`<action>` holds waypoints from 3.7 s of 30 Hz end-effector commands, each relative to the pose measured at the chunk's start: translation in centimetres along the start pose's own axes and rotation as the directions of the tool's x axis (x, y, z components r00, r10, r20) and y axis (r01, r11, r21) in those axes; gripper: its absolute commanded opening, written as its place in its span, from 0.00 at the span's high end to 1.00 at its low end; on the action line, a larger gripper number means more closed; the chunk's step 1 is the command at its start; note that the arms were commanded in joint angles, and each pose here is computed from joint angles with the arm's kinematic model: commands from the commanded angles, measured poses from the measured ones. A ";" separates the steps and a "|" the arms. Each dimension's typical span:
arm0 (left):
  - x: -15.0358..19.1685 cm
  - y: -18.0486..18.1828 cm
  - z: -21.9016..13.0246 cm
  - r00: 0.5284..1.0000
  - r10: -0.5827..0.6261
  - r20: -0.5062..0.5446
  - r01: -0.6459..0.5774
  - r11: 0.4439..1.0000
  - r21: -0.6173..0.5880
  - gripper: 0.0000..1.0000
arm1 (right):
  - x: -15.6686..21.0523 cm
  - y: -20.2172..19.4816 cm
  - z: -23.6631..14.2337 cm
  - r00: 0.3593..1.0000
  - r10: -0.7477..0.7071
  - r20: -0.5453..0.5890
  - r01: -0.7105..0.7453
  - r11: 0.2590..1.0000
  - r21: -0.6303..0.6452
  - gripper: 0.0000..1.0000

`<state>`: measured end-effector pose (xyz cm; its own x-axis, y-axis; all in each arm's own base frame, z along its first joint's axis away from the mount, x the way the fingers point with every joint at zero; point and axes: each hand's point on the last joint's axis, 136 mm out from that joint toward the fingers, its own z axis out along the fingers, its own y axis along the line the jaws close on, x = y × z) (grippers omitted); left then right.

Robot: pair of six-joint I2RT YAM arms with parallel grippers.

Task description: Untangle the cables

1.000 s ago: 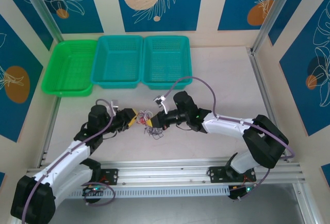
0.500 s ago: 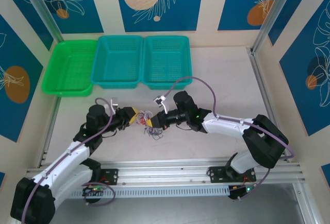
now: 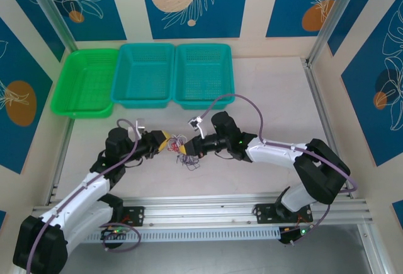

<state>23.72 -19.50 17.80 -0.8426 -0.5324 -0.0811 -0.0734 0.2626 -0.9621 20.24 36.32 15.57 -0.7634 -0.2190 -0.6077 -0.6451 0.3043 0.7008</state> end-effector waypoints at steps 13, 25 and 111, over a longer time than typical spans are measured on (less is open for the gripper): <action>0.0 -2.0 0.1 0.998 0.054 -0.011 -0.053 0.997 0.055 0.75 | -0.3 -0.1 0.1 1.000 0.009 0.002 -0.009 1.000 -0.018 1.00; -0.3 -0.6 0.1 0.999 0.034 0.014 -0.034 0.999 0.027 0.71 | 0.0 1.3 0.4 1.000 -0.019 -0.022 0.017 0.996 -0.085 1.00; -4.3 -19.0 -15.7 0.615 0.586 0.528 -0.593 0.785 -0.181 1.00 | 0.1 -14.6 7.3 0.998 -0.019 0.062 -0.031 0.704 0.709 0.44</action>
<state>22.22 -14.72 35.68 -0.5210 -0.5606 -0.6436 0.3896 0.5147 -0.7637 28.04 42.92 5.11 -0.6578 -0.2501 -0.7105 -0.5998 0.7445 0.2932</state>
